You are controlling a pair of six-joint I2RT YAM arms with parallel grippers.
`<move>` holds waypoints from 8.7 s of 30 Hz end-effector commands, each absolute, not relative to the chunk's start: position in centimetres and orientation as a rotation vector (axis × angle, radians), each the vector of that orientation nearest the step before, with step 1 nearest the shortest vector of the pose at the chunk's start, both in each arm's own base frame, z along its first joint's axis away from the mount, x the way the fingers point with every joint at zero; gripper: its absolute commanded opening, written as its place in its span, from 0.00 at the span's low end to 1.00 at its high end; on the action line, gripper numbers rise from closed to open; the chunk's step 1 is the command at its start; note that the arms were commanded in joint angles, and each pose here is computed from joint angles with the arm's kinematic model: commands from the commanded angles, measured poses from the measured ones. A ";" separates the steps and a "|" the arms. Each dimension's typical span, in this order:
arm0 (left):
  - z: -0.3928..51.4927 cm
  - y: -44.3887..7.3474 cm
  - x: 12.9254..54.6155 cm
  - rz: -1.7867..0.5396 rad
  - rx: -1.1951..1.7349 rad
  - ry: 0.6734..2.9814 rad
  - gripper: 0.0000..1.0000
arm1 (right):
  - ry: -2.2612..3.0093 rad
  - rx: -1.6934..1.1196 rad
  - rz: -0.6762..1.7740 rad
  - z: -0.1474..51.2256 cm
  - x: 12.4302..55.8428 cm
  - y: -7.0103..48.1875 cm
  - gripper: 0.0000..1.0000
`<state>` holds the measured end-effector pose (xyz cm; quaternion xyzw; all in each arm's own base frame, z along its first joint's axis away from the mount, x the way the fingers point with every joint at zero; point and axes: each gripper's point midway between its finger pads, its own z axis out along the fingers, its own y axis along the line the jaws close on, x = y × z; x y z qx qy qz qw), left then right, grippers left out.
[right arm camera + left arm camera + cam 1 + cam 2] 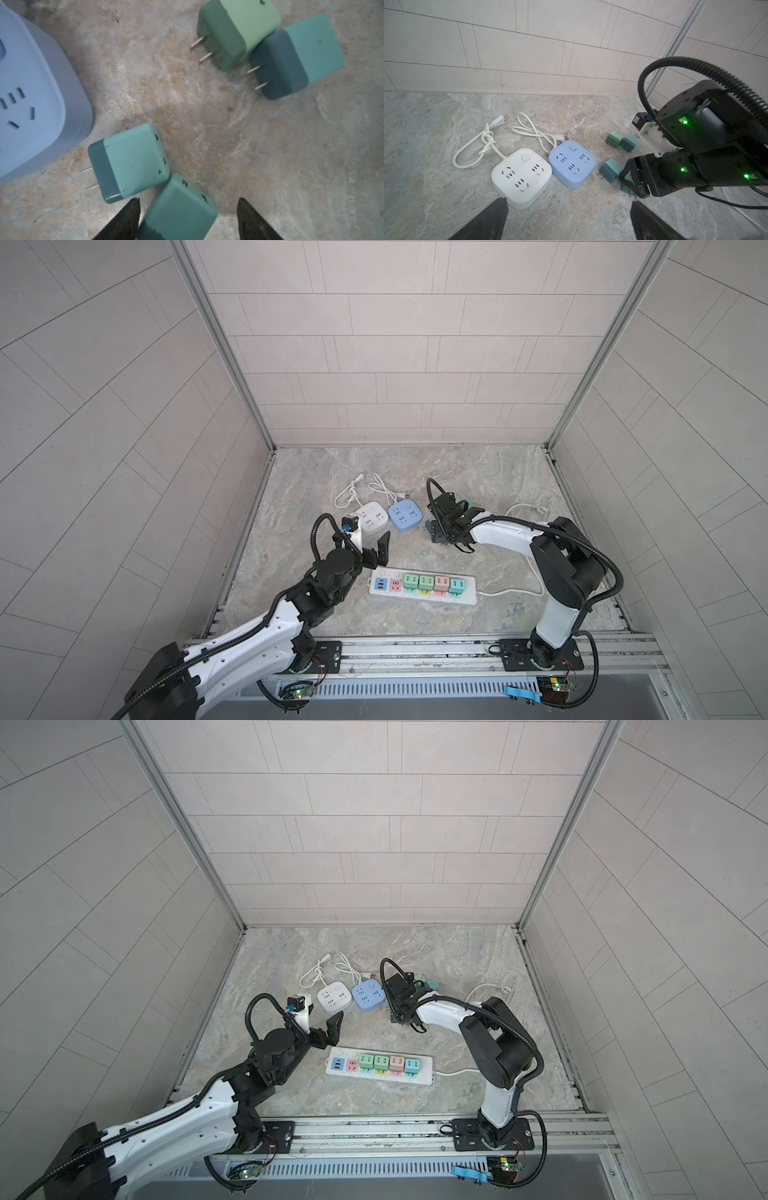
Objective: Insert the plug
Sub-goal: 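Lower the right gripper onto a teal adapter and close on it, then carry the teal adapter toward the left gripper while the left gripper approaches, then grasp the teal adapter with the left gripper beside the right gripper, then open the right gripper and withdraw it while the left gripper holds the adapter, then lower the teal adapter with the left gripper and press it into the socket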
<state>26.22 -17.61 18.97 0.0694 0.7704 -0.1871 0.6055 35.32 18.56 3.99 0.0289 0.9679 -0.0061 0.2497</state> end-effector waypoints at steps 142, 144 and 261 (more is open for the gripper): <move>21.6 -32.2 17.5 -0.978 0.995 1.958 0.15 | 0.997 -1.221 0.173 25.0 18.1 29.3 0.00; 21.6 -32.2 17.5 -0.979 0.995 1.958 0.09 | 0.998 -1.234 0.176 24.9 18.0 29.5 0.00; 4.5 -24.1 16.3 0.023 2.297 2.054 0.00 | 1.953 0.364 0.030 13.3 31.3 0.9 0.99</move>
